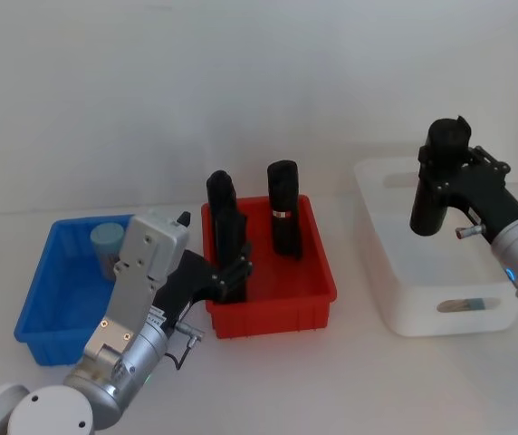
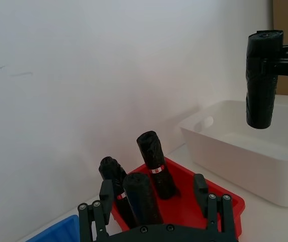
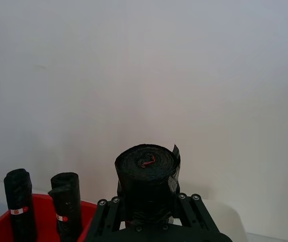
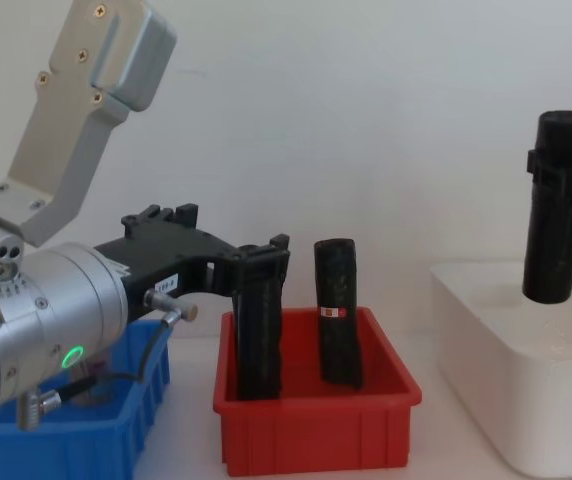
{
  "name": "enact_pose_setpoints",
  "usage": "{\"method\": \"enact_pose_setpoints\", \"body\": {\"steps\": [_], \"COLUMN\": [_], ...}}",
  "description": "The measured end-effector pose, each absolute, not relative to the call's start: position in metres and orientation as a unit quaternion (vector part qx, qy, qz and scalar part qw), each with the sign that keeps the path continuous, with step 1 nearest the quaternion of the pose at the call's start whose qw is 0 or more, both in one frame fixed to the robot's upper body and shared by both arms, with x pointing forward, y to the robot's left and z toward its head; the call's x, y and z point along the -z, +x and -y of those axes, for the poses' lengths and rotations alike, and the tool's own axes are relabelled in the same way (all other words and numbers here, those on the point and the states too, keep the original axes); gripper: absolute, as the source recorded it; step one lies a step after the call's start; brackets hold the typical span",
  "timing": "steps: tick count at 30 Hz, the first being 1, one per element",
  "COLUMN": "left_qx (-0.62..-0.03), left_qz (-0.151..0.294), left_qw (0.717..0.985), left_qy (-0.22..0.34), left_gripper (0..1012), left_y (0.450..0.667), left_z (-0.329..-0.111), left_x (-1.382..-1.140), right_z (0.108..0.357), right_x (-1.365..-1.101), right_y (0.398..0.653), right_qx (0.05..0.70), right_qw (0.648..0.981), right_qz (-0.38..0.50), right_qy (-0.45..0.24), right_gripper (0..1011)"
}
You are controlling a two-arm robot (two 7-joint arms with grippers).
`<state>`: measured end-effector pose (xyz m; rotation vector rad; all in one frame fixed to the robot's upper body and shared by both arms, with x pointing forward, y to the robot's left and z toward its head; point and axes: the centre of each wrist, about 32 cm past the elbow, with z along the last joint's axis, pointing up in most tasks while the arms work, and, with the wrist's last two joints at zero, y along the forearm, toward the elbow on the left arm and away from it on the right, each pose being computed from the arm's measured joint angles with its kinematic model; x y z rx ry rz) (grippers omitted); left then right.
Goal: Pick the cotton swabs from the blue box and place them into the white box.
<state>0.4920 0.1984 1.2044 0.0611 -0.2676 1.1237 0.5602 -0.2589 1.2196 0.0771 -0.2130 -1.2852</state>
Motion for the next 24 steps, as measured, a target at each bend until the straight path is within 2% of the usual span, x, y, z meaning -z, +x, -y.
{"method": "enact_pose_setpoints", "body": {"steps": [4, 10, 12, 14, 15, 16, 18, 21, 24], "left_qx": [-0.531, -0.531, -0.531, -0.531, -0.531, -0.531, -0.531, -0.531, -0.531], "left_qz": [0.126, 0.126, 0.126, 0.126, 0.126, 0.126, 0.126, 0.126, 0.126], "left_qw": [0.837, 0.837, 0.837, 0.837, 0.837, 0.837, 0.837, 0.837, 0.837], "left_qy": [0.029, 0.029, 0.029, 0.029, 0.029, 0.029, 0.029, 0.029, 0.029], "left_gripper": [1000, 1000, 1000, 1000, 1000, 1000, 1000, 1000, 1000], "left_y": [0.492, 0.492, 0.492, 0.492, 0.492, 0.492, 0.492, 0.492, 0.492], "left_z": [-0.198, -0.198, -0.198, -0.198, -0.198, -0.198, -0.198, -0.198, -0.198], "left_x": [-1.204, -1.204, -1.204, -1.204, -1.204, -1.204, -1.204, -1.204, -1.204], "right_z": [0.264, 0.27, 0.272, 0.273, 0.273, 0.274, 0.275, 0.276, 0.276], "right_x": [-1.218, -1.212, -1.211, -1.21, -1.209, -1.209, -1.208, -1.207, -1.206], "right_y": [0.56, 0.561, 0.561, 0.561, 0.562, 0.562, 0.562, 0.563, 0.563], "right_qx": [0.604, 0.609, 0.609, 0.609, 0.609, 0.609, 0.61, 0.61, 0.61], "right_qw": [0.791, 0.788, 0.788, 0.788, 0.788, 0.788, 0.788, 0.788, 0.788], "right_qz": [0.094, 0.085, 0.083, 0.082, 0.081, 0.081, 0.08, 0.079, 0.078], "right_qy": [0.032, 0.027, 0.026, 0.026, 0.026, 0.026, 0.026, 0.026, 0.026], "right_gripper": [497, 683, 787, 805, 861, 867, 941, 1002, 1002]}}
